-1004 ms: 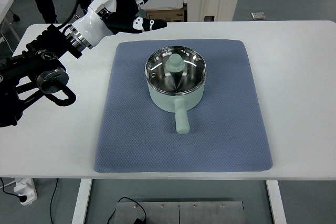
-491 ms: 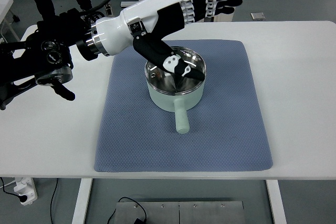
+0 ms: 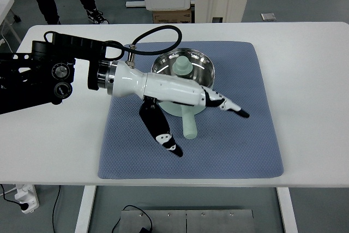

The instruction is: Rotate green pot handle

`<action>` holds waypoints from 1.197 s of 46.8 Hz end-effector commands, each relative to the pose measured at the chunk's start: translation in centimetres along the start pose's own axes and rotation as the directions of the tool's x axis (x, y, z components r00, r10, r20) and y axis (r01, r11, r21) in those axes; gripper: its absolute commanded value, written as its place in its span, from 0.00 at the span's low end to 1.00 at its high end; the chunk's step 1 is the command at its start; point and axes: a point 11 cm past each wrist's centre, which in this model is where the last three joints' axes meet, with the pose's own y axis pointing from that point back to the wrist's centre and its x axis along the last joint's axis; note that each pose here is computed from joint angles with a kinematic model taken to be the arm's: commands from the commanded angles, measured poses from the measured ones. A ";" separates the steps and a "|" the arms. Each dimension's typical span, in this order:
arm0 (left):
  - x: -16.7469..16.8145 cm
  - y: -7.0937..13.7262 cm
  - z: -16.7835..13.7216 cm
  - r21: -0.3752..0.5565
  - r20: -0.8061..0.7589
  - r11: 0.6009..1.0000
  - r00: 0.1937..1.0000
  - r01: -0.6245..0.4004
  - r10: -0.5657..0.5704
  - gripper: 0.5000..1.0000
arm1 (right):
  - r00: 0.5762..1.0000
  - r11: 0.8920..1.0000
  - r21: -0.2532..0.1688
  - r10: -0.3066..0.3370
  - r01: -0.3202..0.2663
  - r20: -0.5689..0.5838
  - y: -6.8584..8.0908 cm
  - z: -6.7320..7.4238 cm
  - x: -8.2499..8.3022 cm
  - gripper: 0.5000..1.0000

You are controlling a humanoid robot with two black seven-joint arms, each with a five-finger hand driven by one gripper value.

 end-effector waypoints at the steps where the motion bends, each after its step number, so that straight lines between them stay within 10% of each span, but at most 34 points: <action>1: -0.9 -0.3 -0.1 0.005 -0.010 0.997 0.997 0.074 -0.074 1.00 | 1.000 1.000 0.000 0.001 -0.001 -0.001 0.0 0.0 0.0 1.00; 56: 0.4 -6.6 -0.2 0.086 0.078 0.940 0.939 0.330 -0.336 1.00 | 1.000 1.000 0.000 -0.001 0.001 0.001 0.0 0.0 0.0 1.00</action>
